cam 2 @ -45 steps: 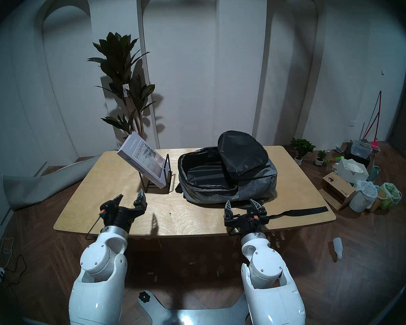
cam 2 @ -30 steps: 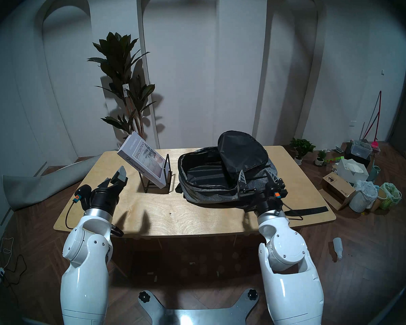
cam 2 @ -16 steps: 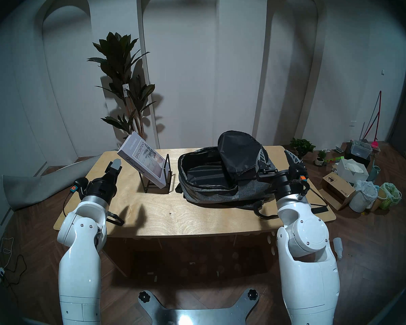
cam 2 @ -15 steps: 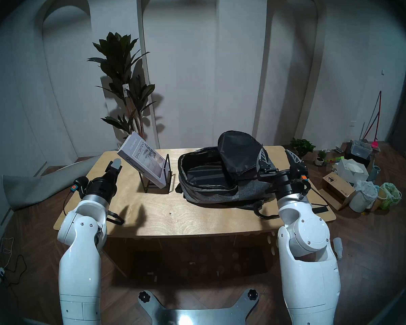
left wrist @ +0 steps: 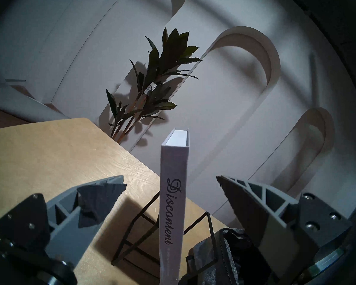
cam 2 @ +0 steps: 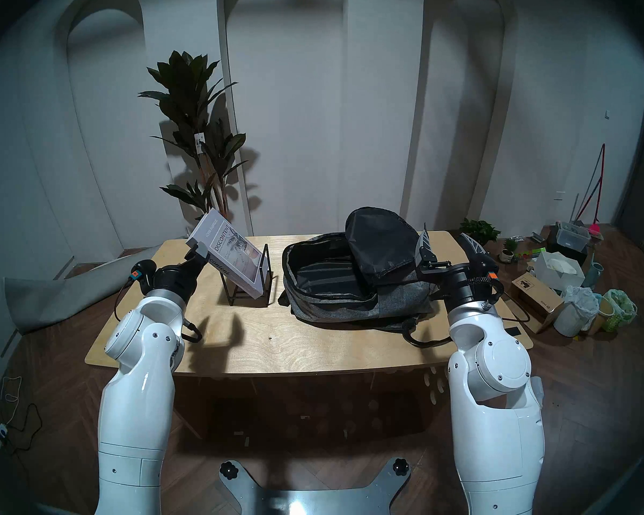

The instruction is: Put the book into the bag and close the bag

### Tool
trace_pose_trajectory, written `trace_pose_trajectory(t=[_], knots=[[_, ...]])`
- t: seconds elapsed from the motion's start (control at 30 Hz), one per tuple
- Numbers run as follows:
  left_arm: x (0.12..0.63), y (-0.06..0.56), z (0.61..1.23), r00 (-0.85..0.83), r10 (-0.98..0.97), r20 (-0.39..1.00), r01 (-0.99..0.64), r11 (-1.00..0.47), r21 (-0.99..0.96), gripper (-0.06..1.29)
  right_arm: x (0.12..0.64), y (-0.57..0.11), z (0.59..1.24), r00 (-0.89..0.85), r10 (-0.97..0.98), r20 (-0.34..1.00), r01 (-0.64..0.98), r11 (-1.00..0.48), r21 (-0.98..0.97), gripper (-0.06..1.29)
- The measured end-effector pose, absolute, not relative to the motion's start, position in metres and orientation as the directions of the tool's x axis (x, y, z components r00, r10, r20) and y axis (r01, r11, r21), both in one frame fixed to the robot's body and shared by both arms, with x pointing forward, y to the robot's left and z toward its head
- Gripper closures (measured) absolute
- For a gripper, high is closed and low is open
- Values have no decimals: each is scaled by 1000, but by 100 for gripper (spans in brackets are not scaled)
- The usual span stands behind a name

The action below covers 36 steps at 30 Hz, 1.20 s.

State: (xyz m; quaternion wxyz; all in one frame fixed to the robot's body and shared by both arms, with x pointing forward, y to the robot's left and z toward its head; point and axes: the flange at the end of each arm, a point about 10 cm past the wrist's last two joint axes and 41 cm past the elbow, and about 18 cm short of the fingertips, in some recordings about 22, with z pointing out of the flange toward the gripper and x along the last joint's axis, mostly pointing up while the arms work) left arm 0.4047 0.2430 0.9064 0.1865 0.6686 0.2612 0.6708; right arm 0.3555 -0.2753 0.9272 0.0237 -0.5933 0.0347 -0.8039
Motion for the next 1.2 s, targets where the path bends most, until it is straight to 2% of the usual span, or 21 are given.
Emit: trace_pose_trajectory(t=[0.67,1.2], knots=[[444,249,884,-44,550,834,137,-824,550,-1,364,-270,927,-291,-113,950,-7,-993,-120,-2],[467,259,891,-79,544,835,121,-827,550,-1,370,-267,931,-292,-114,950,-27,-991,-128,-2]])
